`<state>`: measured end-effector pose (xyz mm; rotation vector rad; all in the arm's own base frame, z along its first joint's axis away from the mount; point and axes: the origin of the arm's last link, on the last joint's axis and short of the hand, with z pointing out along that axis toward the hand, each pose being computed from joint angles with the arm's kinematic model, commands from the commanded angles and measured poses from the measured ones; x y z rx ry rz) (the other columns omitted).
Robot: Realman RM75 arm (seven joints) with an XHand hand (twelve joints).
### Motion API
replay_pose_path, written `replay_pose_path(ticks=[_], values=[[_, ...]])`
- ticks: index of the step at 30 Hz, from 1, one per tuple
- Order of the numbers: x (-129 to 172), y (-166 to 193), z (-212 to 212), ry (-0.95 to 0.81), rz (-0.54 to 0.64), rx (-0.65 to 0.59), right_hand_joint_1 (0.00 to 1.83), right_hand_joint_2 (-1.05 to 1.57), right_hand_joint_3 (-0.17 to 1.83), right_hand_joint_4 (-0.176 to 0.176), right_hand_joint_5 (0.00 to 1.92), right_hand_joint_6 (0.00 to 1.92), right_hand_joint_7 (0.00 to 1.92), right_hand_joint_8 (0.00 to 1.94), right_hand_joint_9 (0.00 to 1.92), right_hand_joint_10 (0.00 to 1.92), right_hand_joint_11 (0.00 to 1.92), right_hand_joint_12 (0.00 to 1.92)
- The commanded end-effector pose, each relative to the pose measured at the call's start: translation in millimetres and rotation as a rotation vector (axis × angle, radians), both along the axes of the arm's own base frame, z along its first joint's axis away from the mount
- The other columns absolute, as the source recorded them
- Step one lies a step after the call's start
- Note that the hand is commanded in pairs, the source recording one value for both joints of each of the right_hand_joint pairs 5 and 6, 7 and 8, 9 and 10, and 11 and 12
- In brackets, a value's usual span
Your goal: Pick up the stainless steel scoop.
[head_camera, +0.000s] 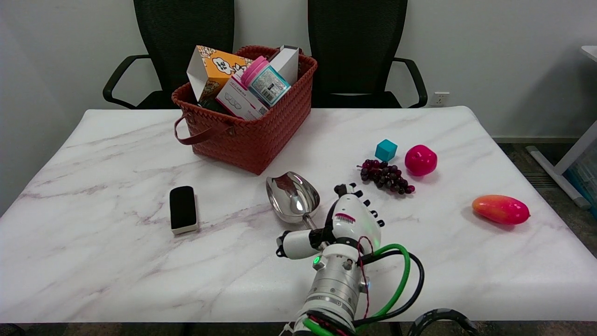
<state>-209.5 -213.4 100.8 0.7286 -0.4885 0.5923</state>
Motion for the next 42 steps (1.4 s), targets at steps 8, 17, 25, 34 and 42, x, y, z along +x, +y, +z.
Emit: replay_pose_path(ticks=[8, 17, 25, 34, 42], values=[[-10, -14, 16, 0.011, -0.156, 0.005, 1.23, -0.01, 1.24, 0.000, 0.45, 0.45, 0.51, 0.51, 0.60, 0.60, 0.52, 0.52], [-16, -17, 15, -0.017, -0.192, 0.016, 1.22, 0.01, 1.21, 0.000, 0.47, 0.47, 0.52, 0.52, 0.61, 0.61, 0.53, 0.53], [-25, -25, 18, -0.028, -0.263, 0.032, 1.23, 0.13, 1.13, 0.000, 0.50, 0.50, 0.54, 0.54, 0.64, 0.64, 0.53, 0.53], [-20, -32, 19, -0.012, -0.270, 0.051, 1.24, 0.16, 1.15, 0.000, 0.53, 0.53, 0.58, 0.58, 0.68, 0.68, 0.54, 0.54], [-16, -34, 15, -0.036, -0.265, 0.064, 1.25, 0.19, 1.14, 0.000, 0.55, 0.55, 0.67, 0.67, 0.78, 0.78, 0.62, 0.62]])
